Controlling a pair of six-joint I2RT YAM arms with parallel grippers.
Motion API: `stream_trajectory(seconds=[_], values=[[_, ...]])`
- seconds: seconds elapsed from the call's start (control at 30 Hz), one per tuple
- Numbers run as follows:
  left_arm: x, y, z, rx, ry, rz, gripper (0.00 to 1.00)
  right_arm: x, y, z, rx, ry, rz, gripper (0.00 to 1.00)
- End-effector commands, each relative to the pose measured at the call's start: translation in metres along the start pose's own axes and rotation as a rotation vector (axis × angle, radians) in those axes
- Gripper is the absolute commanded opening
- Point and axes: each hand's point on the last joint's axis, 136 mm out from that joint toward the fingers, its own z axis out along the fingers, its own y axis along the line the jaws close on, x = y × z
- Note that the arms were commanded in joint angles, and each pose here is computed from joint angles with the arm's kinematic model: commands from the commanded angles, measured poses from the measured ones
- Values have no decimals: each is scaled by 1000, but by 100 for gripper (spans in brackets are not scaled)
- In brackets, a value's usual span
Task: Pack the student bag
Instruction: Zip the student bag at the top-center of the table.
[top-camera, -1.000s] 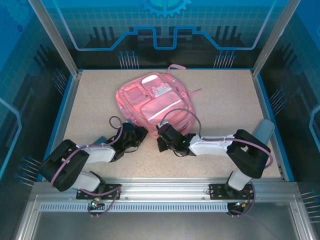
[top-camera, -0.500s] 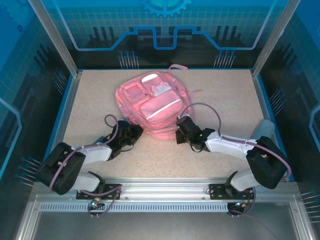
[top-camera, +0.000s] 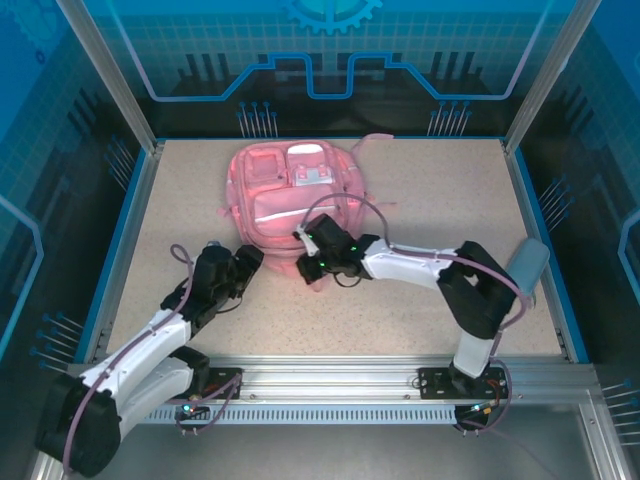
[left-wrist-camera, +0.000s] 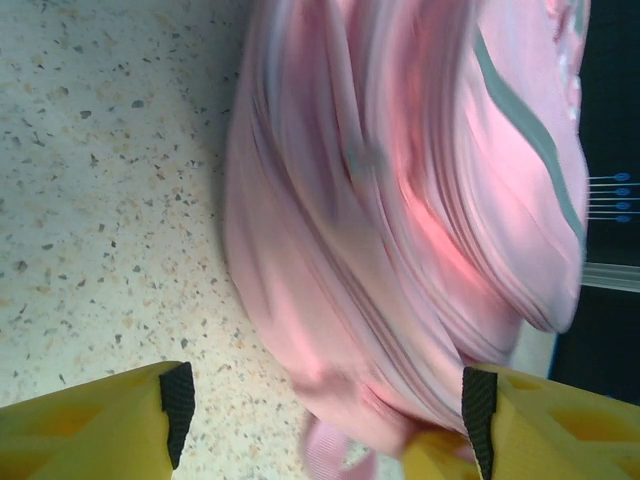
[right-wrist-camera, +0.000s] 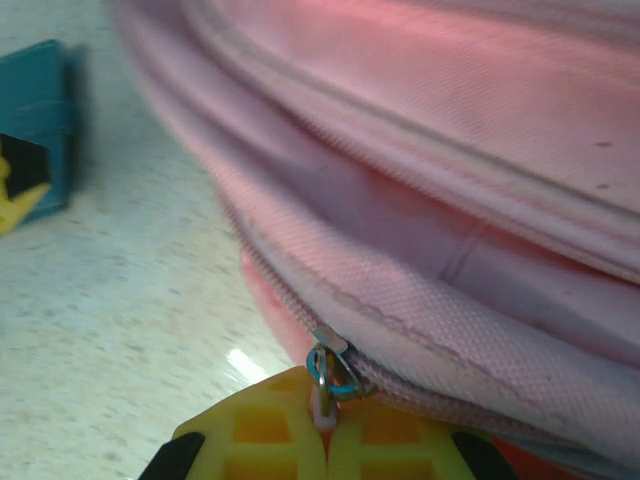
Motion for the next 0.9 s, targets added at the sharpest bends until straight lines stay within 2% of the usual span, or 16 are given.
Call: stream_trajectory(seconds=[0.0, 0.2, 0.6, 0.67, 0.73, 0.87], values=[[2, 16, -5, -43, 7, -67, 74, -28, 49, 7, -142, -49, -80, 0], [0, 7, 4, 6, -1, -96, 72, -29, 73, 14, -198, -50, -85, 0], [-11, 1, 33, 9, -50, -142, 65, 1, 90, 7, -244, 5, -139, 0], [-12, 2, 35, 0, -54, -136, 58, 6, 87, 5, -233, 11, -138, 0], [-12, 5, 37, -14, -56, -123, 45, 10, 79, 1, -199, 12, -133, 0], [-13, 12, 39, -40, -69, -93, 25, 20, 53, -12, -78, 11, -119, 0]])
